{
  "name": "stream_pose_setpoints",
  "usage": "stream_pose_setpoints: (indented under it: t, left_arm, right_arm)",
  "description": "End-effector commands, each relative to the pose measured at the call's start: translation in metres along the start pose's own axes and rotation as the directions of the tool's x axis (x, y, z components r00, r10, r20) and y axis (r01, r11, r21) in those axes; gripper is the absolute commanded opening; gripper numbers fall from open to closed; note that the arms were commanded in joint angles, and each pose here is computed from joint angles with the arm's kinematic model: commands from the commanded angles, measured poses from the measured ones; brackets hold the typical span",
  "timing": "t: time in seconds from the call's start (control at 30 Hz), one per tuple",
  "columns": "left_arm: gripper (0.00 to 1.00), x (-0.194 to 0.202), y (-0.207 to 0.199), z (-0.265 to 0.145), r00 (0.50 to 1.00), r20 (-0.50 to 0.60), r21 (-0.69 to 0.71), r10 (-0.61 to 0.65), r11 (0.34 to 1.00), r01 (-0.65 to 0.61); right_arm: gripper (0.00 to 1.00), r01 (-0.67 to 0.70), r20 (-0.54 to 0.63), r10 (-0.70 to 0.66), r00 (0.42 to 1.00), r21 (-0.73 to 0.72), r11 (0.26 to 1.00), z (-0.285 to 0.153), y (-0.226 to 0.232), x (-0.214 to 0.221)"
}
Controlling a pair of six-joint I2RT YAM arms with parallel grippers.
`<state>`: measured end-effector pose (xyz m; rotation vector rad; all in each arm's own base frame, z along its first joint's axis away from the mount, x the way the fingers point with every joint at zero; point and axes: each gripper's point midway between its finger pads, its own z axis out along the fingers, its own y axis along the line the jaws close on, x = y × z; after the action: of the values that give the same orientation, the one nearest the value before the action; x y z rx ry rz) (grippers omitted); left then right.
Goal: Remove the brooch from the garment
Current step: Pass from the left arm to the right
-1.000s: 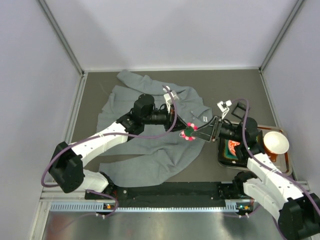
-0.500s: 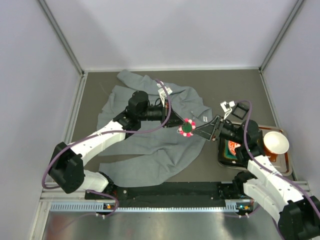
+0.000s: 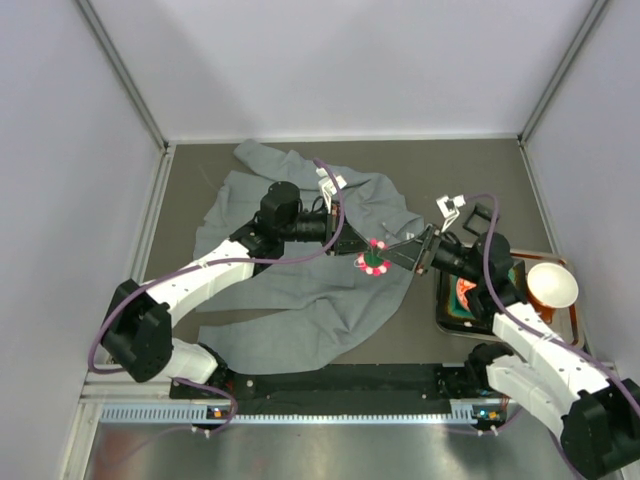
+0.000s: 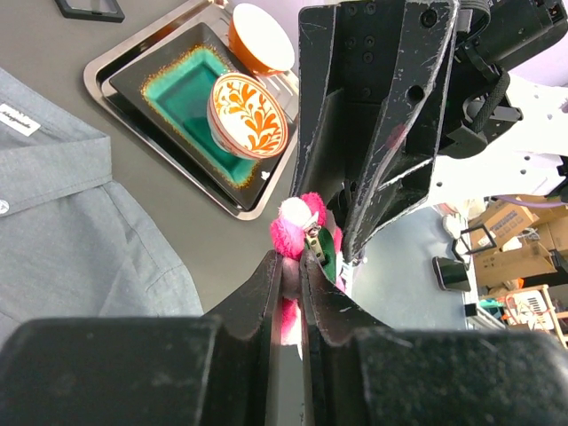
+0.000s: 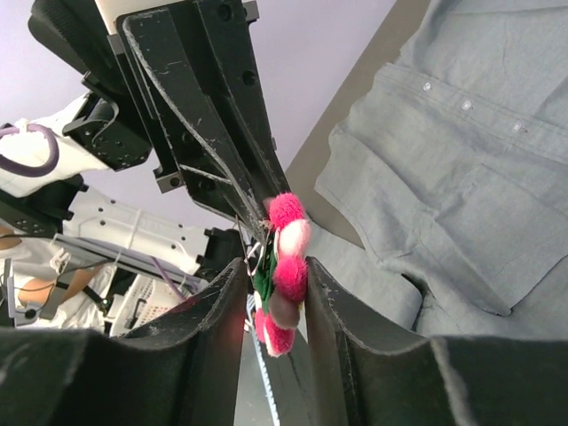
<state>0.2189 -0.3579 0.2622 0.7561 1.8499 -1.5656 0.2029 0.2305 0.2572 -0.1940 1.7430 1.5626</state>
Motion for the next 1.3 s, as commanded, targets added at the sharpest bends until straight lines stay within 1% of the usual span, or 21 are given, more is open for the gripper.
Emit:
stream_pose_setpoints:
  t: [0.0, 0.3, 0.47, 0.6, 0.67, 0.8, 0.83, 0.9, 0.93, 0.97, 1.03, 1.07, 1.1, 1.17, 1.2, 1.27]
  left_arm:
    - [0.00, -0.017, -0.012, 0.000, 0.998, 0.036, 0.021, 0.048, 0.999, -0.049]
    - [0.00, -0.018, -0.012, 0.001, 0.998, 0.034, 0.018, 0.053, 0.998, -0.053]
    - [0.00, -0.020, -0.013, -0.001, 0.998, 0.039, 0.010, 0.057, 0.998, -0.057]
    - [0.00, -0.020, -0.013, -0.001, 0.998, 0.040, 0.009, 0.055, 0.998, -0.056]
    - [0.00, -0.021, -0.013, -0.002, 0.997, 0.046, 0.005, 0.054, 0.999, -0.054]
    - [0.00, -0.021, -0.014, -0.003, 0.998, 0.058, 0.000, 0.033, 0.999, -0.033]
    - [0.01, -0.021, -0.012, -0.004, 0.998, 0.064, -0.001, 0.023, 1.000, -0.023]
    - [0.07, -0.022, -0.013, -0.006, 0.997, 0.075, 0.009, 0.017, 1.000, -0.018]
    - [0.11, -0.021, -0.011, -0.008, 0.997, 0.078, 0.011, -0.012, 1.000, 0.011]
    - [0.20, -0.023, -0.014, -0.010, 0.996, 0.086, 0.032, -0.009, 0.999, 0.006]
    - [0.27, -0.025, -0.010, -0.018, 0.993, 0.106, 0.035, -0.048, 0.998, 0.044]
    - [0.31, -0.029, -0.012, -0.021, 0.992, 0.124, 0.050, -0.039, 0.998, 0.033]
    - [0.33, -0.026, -0.010, -0.024, 0.991, 0.123, 0.048, -0.056, 0.998, 0.050]
    - [0.37, -0.029, -0.009, -0.030, 0.990, 0.136, 0.040, -0.047, 0.998, 0.042]
    - [0.39, -0.027, -0.009, -0.031, 0.991, 0.126, 0.032, -0.054, 0.998, 0.050]
    - [0.41, -0.025, -0.010, -0.031, 0.992, 0.118, 0.036, -0.054, 0.998, 0.050]
  right_arm:
    - [0.31, 0.072, 0.021, -0.071, 0.997, -0.037, 0.997, 0.007, 0.019, -0.012]
    - [0.29, 0.078, -0.002, -0.078, 0.997, -0.030, 0.997, 0.014, 0.019, -0.009]
    - [0.19, 0.082, -0.008, -0.082, 0.997, -0.023, 0.996, 0.014, 0.017, -0.008]
    - [0.04, 0.081, -0.007, -0.081, 0.997, -0.029, 0.996, 0.014, 0.018, -0.007]
    - [0.00, 0.076, -0.009, -0.076, 0.997, -0.028, 0.997, 0.014, 0.016, -0.005]
    - [0.00, 0.069, -0.004, -0.070, 0.998, -0.037, 0.997, 0.014, 0.016, -0.005]
    - [0.00, 0.073, 0.004, -0.073, 0.997, -0.045, 0.996, 0.014, 0.017, -0.005]
    - [0.00, 0.066, 0.008, -0.066, 0.998, -0.045, 0.997, 0.014, 0.017, -0.006]
    - [0.00, 0.068, 0.010, -0.068, 0.998, -0.051, 0.996, 0.014, 0.017, -0.005]
    - [0.00, 0.064, 0.014, -0.063, 0.998, -0.048, 0.997, 0.014, 0.017, -0.006]
    - [0.00, 0.061, 0.020, -0.060, 0.998, -0.041, 0.997, 0.013, 0.016, -0.006]
    - [0.00, 0.059, 0.019, -0.058, 0.998, -0.035, 0.998, 0.013, 0.014, -0.005]
    - [0.00, 0.057, 0.022, -0.056, 0.998, -0.029, 0.998, 0.012, 0.014, -0.005]
    - [0.00, 0.058, 0.026, -0.058, 0.998, -0.027, 0.998, 0.012, 0.013, -0.005]
    - [0.00, 0.056, 0.028, -0.056, 0.998, -0.022, 0.998, 0.012, 0.012, -0.005]
    - [0.00, 0.056, 0.027, -0.056, 0.998, -0.018, 0.998, 0.012, 0.010, -0.005]
